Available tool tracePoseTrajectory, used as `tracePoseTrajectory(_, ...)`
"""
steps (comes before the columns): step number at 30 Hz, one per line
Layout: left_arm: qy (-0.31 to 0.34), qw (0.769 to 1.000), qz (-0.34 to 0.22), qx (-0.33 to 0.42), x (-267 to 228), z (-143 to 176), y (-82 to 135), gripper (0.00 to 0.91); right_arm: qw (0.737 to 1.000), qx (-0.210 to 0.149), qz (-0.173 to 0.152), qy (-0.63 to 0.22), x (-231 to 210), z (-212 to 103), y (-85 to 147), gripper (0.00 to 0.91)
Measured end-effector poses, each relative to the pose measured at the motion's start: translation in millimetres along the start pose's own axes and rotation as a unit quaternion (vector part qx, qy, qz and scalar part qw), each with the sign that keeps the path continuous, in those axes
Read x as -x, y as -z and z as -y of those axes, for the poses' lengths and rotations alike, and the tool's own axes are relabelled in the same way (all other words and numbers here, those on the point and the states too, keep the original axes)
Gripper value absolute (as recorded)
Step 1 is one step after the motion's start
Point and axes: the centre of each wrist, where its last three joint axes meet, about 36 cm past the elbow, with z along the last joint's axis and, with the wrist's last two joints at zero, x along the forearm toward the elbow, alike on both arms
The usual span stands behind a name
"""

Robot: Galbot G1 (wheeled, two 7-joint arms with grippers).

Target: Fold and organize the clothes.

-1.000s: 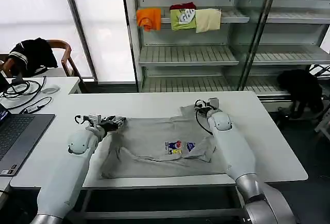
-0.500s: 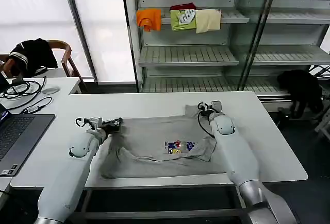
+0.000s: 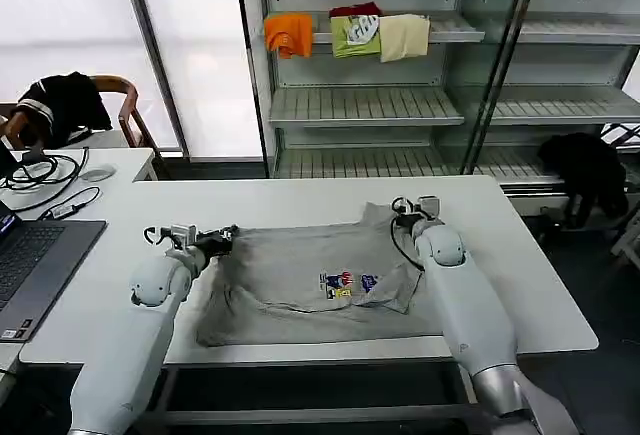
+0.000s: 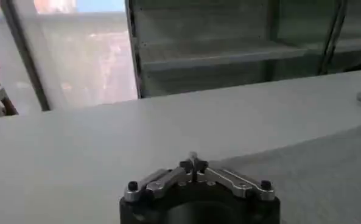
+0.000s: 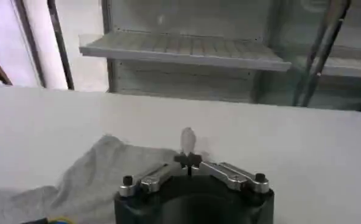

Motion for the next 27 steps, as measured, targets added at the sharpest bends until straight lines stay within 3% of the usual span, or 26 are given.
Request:
tracePoseTrajectory(5, -0.003, 1.000, 0.019, 0.004, -11.1, 1.8, 7.9, 0.020, 0.999, 0.007, 0.031, 0.004, -18.1, -1.6, 14.1, 0.000)
tracePoseTrajectory(12, -0.005, 0.999, 0.037, 0.012, -28.9, 1.8, 12.4, 0.020, 0.998, 0.008, 0.059, 0.006, -46.7, -3.5, 15.9, 0.000)
tracePoseTrajectory(27, -0.007, 0.998, 0.051, 0.029, -77.4, 7.2, -3.5, 0.020, 0.996, 0.013, 0.090, -0.010, -114.6, 2.6, -15.2, 0.000)
